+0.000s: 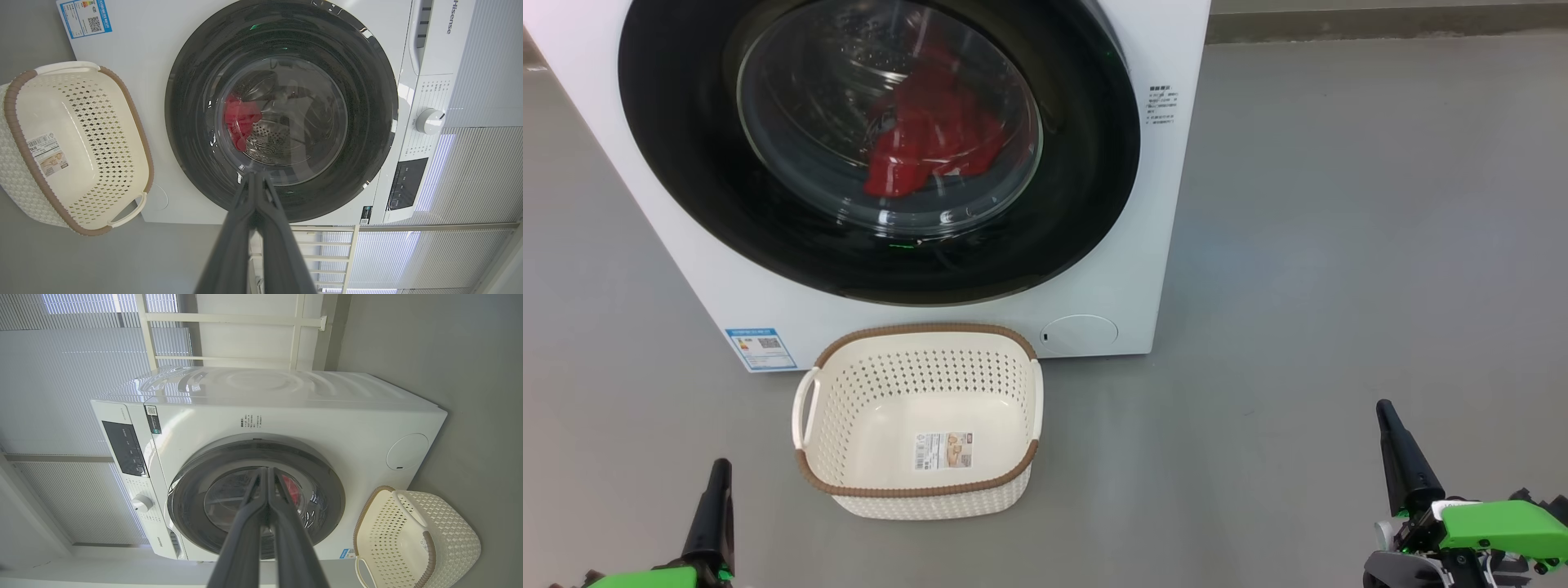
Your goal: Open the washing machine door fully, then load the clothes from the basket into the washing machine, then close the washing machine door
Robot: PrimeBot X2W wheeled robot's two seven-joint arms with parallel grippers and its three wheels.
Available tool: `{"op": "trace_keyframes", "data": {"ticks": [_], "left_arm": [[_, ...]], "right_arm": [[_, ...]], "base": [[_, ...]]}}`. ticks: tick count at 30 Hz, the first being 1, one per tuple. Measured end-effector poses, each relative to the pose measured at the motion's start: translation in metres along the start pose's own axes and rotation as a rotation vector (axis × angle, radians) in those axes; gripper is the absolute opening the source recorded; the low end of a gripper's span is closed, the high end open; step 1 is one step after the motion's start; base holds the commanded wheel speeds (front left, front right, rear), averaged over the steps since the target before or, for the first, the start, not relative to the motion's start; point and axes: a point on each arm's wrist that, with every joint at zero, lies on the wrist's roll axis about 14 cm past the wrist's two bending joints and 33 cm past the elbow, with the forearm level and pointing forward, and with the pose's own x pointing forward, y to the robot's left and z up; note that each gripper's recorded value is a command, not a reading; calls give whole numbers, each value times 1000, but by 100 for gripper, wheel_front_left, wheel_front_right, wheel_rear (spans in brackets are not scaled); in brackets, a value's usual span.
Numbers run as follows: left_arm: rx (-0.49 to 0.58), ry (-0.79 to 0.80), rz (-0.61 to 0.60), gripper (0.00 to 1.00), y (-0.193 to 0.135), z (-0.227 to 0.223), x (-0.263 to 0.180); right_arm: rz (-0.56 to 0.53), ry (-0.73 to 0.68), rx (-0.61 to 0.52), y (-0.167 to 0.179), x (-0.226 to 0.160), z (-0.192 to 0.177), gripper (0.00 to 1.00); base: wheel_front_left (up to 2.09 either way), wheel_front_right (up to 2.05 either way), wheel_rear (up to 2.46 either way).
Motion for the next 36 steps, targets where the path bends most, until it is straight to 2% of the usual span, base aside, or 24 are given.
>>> {"op": "trace_keyframes", "data": {"ticks": [36], "left_arm": [[-7, 5, -1, 0, 0, -2, 0]], "right_arm": [[0, 0, 0, 0, 0, 0, 0]], "base": [[0, 0, 0]]}}
